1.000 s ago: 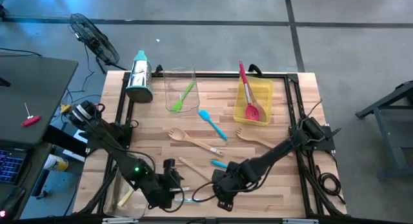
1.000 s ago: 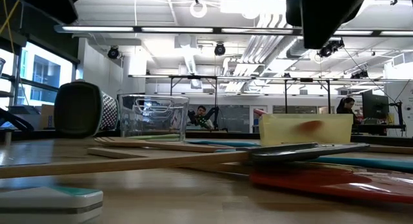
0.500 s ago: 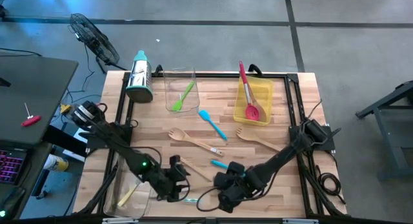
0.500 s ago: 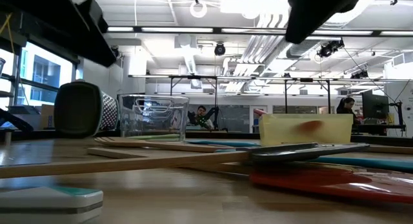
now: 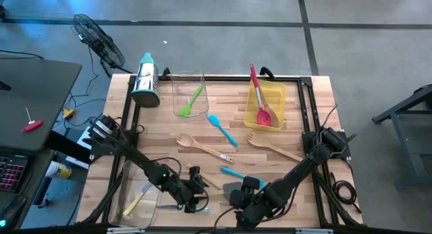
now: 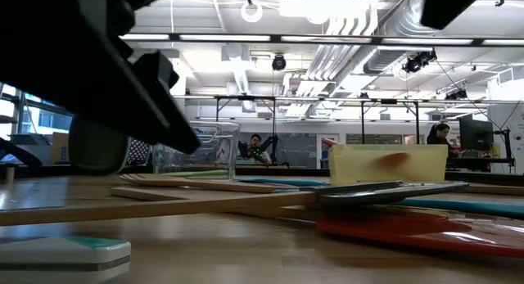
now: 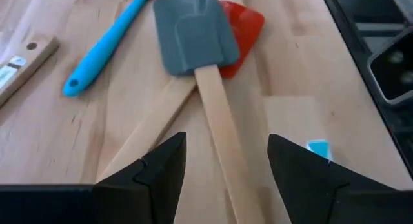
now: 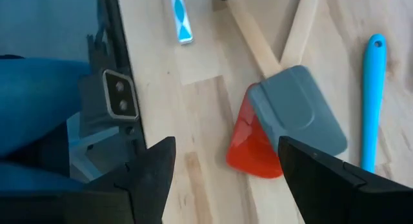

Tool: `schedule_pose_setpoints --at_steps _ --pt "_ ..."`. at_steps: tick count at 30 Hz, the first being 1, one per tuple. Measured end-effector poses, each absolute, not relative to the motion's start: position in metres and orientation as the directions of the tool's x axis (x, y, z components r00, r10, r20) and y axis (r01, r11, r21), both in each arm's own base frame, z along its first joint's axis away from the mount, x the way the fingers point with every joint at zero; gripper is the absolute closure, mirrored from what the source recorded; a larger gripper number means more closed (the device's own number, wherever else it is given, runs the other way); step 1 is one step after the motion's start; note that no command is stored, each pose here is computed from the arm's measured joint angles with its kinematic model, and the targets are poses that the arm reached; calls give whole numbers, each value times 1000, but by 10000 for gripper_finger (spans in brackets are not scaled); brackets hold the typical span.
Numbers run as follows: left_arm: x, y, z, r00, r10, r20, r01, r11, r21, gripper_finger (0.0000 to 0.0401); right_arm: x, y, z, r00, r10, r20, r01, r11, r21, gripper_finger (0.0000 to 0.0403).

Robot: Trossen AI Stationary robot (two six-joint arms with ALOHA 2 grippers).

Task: Pick & Place Kitchen Items
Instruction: Put the gray spatula into the top transparent bin

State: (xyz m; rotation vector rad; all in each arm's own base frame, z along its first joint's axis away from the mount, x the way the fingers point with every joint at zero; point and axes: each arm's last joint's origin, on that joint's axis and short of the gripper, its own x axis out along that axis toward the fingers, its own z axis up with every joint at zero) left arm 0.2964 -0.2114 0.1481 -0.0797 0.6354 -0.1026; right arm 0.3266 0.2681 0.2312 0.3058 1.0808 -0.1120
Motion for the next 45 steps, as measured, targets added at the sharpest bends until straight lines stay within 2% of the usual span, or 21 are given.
schedule_pose_setpoints --at_steps 22,25,35,40,45 --pt "302 -212 127 760 -113 -640 -1 985 -175 189 315 282 231 468 79 -880 218 955 202 138" --pt "305 -209 119 751 -96 -654 -47 979 -198 189 316 281 231 479 63 -875 207 961 182 138" --pt "310 -212 107 756 -110 -646 -33 978 -205 192 317 280 232 510 18 -860 221 964 151 138" --pt "310 -208 104 735 -97 -671 -62 976 -208 241 317 280 232 510 19 -860 220 964 151 138" --pt "309 -205 102 717 -89 -691 -56 981 -185 342 317 280 232 509 19 -860 220 964 151 138"
